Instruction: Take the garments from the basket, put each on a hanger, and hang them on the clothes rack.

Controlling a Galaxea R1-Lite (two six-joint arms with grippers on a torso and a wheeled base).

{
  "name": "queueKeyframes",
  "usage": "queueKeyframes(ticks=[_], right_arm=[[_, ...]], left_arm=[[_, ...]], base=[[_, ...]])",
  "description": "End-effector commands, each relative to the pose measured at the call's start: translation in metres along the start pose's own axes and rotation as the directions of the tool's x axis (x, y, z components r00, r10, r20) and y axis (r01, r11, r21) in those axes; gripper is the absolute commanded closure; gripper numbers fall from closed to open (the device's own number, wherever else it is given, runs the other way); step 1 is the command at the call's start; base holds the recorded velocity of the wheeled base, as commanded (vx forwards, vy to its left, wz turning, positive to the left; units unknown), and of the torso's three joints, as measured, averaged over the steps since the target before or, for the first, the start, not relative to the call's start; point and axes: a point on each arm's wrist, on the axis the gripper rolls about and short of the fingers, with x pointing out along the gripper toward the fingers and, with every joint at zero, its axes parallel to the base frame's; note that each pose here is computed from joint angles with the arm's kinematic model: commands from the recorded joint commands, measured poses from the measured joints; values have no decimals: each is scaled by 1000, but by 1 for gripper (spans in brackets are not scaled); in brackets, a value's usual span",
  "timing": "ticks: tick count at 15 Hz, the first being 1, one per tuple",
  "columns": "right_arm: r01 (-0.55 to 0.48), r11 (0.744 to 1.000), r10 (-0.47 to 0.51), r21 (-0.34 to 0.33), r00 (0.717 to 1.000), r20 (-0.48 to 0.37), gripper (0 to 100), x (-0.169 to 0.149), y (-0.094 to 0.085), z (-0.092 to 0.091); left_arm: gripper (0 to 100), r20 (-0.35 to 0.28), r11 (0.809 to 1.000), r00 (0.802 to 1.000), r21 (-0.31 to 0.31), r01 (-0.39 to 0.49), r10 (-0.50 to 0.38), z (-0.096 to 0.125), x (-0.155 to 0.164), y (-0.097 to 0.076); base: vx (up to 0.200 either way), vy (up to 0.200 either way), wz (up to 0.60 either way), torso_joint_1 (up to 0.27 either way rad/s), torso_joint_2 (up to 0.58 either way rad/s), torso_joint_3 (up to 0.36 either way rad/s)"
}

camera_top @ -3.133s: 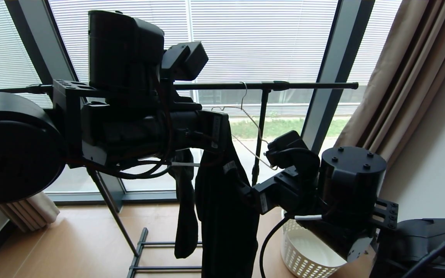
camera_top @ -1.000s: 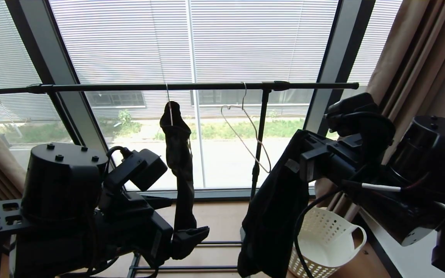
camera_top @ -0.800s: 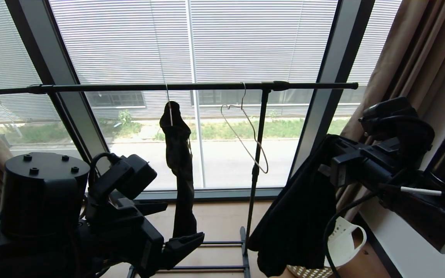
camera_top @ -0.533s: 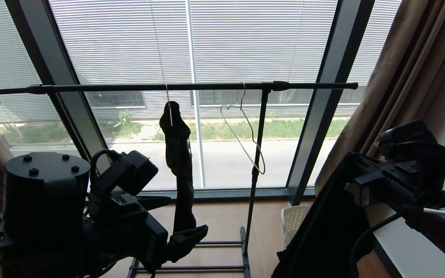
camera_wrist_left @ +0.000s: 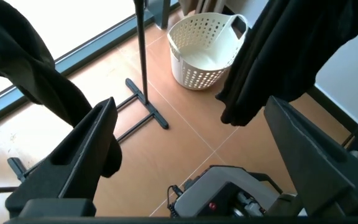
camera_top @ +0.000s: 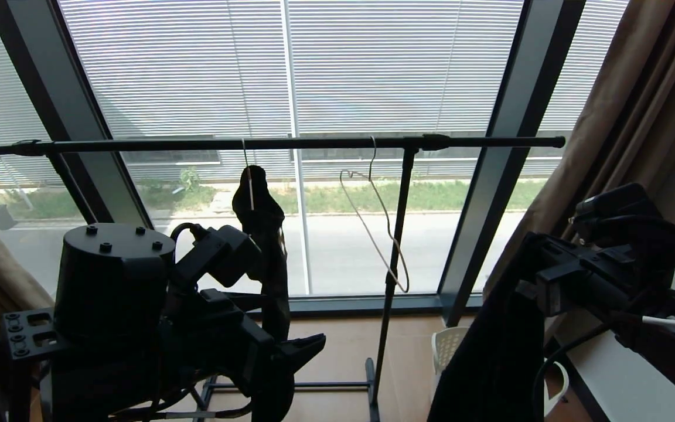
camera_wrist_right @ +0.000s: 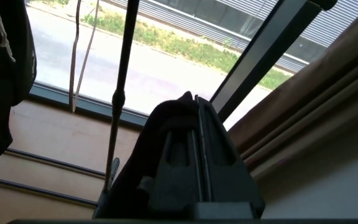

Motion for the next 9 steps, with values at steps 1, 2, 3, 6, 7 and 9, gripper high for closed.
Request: queueKeyframes(ticks=[1, 2, 3, 6, 7, 9], right_arm=[[-2, 1000, 2, -2, 1000, -5, 100, 1, 1, -1], [-2, 1000, 2, -3, 1000, -3, 100, 1, 1, -1], [-2, 1000, 2, -3, 1000, -3, 100, 1, 1, -1], [-2, 1000, 2, -7, 1000, -12, 100, 3, 2, -2], [-2, 1000, 2, -7, 1000, -12, 100, 3, 2, -2], [-2, 1000, 2, -5, 1000, -12, 100, 3, 2, -2]], left_arm=[[0, -22, 1000, 1000, -3, -7, 6, -1, 10, 2], [0, -17, 1000, 1000, -5, -10, 10, 0, 13, 4], [0, 0, 1000, 1000, -5, -11, 11, 1, 15, 4], [0, 52, 1000, 999, -4, -11, 11, 5, 16, 4], [0, 46, 1000, 999, -3, -11, 11, 3, 15, 4], [0, 30, 1000, 999, -3, -10, 10, -1, 16, 4]], base=[[200, 0, 0, -2, 7, 7], [0, 0, 0, 0, 0, 0], [0, 0, 0, 0, 0, 0], [0, 0, 0, 0, 0, 0], [0, 0, 0, 0, 0, 0], [0, 0, 0, 0, 0, 0]])
